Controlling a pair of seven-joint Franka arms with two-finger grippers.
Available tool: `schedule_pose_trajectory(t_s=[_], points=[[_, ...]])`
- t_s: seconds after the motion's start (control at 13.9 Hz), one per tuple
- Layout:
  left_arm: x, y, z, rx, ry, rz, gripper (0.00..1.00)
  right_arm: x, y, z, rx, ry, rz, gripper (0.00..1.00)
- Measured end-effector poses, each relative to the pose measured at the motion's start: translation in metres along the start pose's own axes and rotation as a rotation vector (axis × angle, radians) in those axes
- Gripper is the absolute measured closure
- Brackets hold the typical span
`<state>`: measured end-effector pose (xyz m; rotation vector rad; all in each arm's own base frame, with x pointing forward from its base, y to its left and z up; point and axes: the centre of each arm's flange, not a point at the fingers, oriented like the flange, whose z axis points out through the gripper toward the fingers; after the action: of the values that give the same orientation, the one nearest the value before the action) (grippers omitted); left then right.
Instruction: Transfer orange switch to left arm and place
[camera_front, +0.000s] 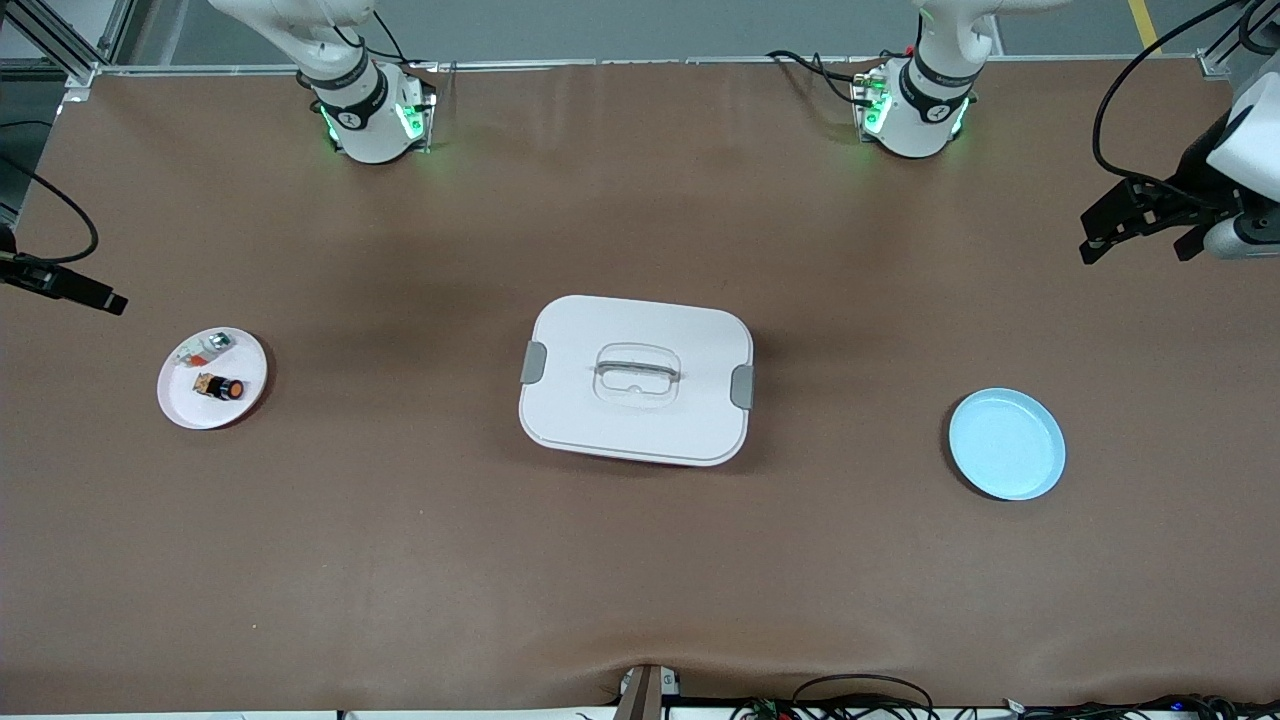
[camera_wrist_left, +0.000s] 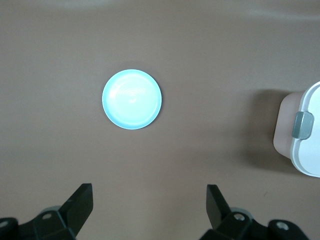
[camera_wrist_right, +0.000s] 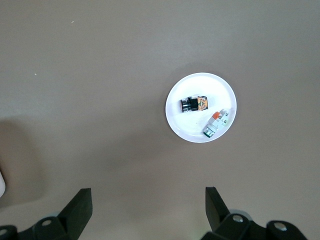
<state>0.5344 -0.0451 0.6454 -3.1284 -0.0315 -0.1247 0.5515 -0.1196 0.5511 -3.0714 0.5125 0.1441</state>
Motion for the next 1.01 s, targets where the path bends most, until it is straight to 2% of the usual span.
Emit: schedule_pose_trajectory(t_s=[0.5, 0.79, 1.01], points=[[0.0, 0.0, 0.0, 0.0, 0.0, 0.0, 0.0, 0.008, 0.026, 0.013, 0.002, -0.006, 0.046, 0.0], [0.0, 0.0, 0.0, 0.0, 0.0, 0.0, 0.0, 0.02, 0.054, 0.051, 0.006, 0.01, 0.055, 0.0], [0.0, 0.0, 0.0, 0.0, 0.0, 0.0, 0.0, 0.022, 0.066, 0.071, 0.002, -0.011, 0.06, 0.0]])
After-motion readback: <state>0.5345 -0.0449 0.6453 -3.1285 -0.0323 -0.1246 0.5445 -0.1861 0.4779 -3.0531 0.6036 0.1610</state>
